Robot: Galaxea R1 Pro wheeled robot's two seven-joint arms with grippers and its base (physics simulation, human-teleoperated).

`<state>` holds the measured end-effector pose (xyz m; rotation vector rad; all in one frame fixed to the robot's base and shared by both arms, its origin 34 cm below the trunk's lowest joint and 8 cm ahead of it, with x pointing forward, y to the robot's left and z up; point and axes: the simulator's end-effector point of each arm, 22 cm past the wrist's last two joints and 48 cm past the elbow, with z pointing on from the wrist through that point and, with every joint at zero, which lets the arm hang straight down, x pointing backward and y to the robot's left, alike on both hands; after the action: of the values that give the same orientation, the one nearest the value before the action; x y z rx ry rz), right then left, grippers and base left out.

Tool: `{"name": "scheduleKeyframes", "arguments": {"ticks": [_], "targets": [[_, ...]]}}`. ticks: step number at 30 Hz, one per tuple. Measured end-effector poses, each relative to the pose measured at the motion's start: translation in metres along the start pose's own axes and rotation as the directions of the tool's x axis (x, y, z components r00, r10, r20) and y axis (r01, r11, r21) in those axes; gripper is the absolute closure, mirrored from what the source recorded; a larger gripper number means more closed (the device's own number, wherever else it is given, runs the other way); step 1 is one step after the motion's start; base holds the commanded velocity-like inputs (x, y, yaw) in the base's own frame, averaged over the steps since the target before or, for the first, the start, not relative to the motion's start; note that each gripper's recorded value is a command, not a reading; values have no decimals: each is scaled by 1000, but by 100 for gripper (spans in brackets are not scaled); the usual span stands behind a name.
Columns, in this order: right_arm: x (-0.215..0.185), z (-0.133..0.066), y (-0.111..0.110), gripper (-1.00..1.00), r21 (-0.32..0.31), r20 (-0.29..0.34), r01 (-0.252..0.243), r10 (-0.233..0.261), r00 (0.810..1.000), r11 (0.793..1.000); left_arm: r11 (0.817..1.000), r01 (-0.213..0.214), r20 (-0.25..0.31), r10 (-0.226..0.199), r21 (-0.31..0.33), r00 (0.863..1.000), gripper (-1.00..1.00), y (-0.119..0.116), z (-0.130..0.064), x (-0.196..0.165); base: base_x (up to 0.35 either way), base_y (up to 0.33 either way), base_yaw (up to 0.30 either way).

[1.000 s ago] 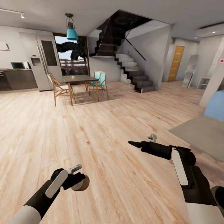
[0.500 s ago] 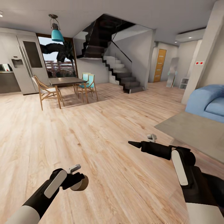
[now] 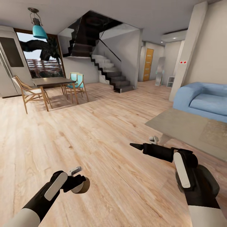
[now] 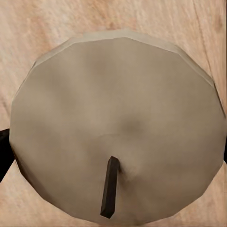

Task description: Place each of the two pumpkins and all three candles from the living room inside a cabinet in the living room (use any cabinet), then make sure every cabinet is closed, and position the cauldron so it is next to a table in the living room.

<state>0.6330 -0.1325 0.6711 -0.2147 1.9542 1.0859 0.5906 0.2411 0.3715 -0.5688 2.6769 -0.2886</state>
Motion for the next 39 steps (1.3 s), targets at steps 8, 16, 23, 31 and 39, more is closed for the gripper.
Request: {"name": "scheduleKeyframes", "arguments": {"ticks": [8,16,23,31,39], "targets": [[2,2,-3,-100,3,-4,-6,6,1000,1000,1000,1,-7,-1,-5,1000,100,3,3,2,-7,2,-239],[4,3,-6,-100,4,-8,-11,11,1000,1000,1000,3,-13,-3,-9,1000,100,4,5,4,-95,43,-249],[6,4,-7,-100,4,-10,-15,15,1000,1000,1000,3,-16,-3,-10,1000,100,5,7,5,-8,4,-259],[7,5,-9,-100,5,-13,-18,18,1000,1000,1000,4,-20,-4,-12,1000,100,6,8,6,-100,0,-261],[10,6,-13,-100,8,-20,-28,28,999,1000,1000,4,-23,-5,-14,1000,100,7,10,7,-86,0,-261]]}}
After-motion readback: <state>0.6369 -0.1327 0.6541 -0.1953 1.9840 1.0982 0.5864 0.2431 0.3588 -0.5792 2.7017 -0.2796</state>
